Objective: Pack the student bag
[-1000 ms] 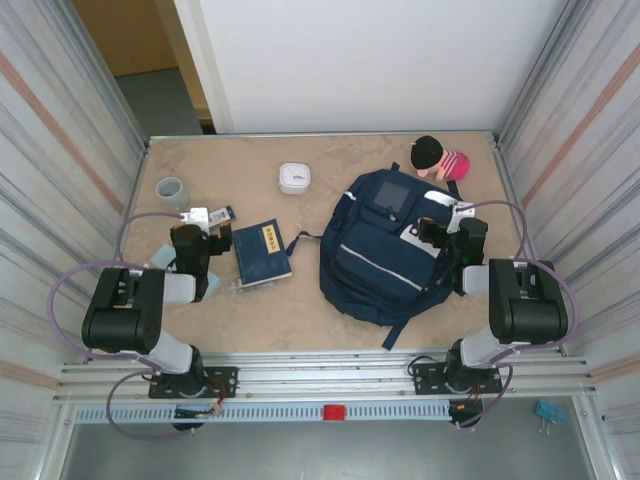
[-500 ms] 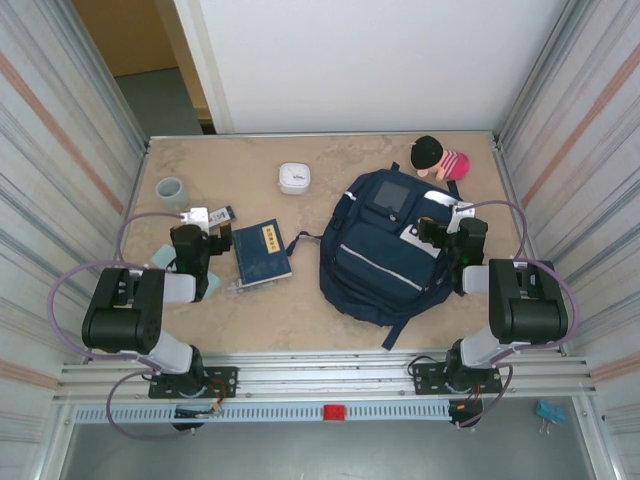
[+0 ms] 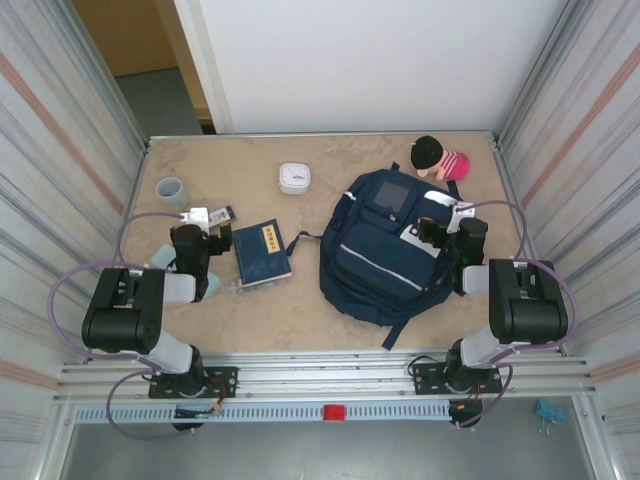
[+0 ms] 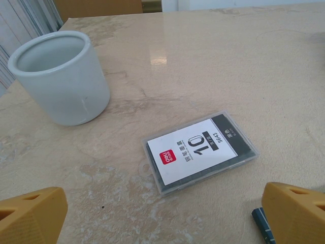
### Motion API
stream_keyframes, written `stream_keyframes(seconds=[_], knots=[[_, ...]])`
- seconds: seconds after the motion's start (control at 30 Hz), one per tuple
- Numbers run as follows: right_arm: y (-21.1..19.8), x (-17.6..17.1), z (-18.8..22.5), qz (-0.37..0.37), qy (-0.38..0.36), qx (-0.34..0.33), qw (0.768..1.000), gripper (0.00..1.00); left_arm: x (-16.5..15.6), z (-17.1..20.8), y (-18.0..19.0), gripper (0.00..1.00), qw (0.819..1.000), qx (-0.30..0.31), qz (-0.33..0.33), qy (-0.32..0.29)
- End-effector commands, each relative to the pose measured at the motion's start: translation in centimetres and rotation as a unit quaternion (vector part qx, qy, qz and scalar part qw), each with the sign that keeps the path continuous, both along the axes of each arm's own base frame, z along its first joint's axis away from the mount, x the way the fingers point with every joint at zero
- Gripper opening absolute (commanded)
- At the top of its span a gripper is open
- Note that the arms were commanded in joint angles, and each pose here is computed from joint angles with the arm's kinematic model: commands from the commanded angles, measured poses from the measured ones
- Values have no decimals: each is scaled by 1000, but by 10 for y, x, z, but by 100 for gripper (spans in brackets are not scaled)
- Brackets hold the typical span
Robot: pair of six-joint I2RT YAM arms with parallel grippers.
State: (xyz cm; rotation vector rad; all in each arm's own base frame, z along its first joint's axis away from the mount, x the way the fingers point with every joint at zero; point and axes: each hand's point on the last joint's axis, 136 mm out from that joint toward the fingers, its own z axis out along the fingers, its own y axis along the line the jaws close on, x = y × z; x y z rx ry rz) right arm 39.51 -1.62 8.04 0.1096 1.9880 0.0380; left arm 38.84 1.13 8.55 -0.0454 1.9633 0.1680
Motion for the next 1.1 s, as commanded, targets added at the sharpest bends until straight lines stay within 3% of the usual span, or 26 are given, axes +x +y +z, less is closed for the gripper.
stream_keyframes(seconds=[0.0,0.27,0.33,0.43,0.53,0.63,0.73,0.83,0.97,1.07], knots=[[1,1,0,2,1,7,1000,99,3,8,-1,99,1000,0,-3,-11],[0,4,11,0,8,8,1000,99,-2,19,-12,95,999,20,-20,-32],[3,4,29,5,24,7,1000,99,-6,33,-16,95,998,45,-15,-48],[5,-6,78,1,31,38,999,99,-8,65,-42,95,996,75,-51,-23],[-14,-29,118,-76,62,74,992,99,-9,102,-76,92,993,5,-118,-8],[-2,-63,129,-89,113,145,979,99,-15,137,-127,82,974,-83,-209,23],[26,-99,114,-61,163,216,961,94,-24,158,-189,78,949,-111,-289,56],[22,-125,90,-110,175,248,947,93,-36,147,-239,76,926,-126,-340,109],[18,-146,56,-138,190,259,937,89,-44,112,-289,67,891,-192,-374,169],[22,-148,44,-137,195,270,933,87,-50,83,-314,65,877,-208,-380,208]])
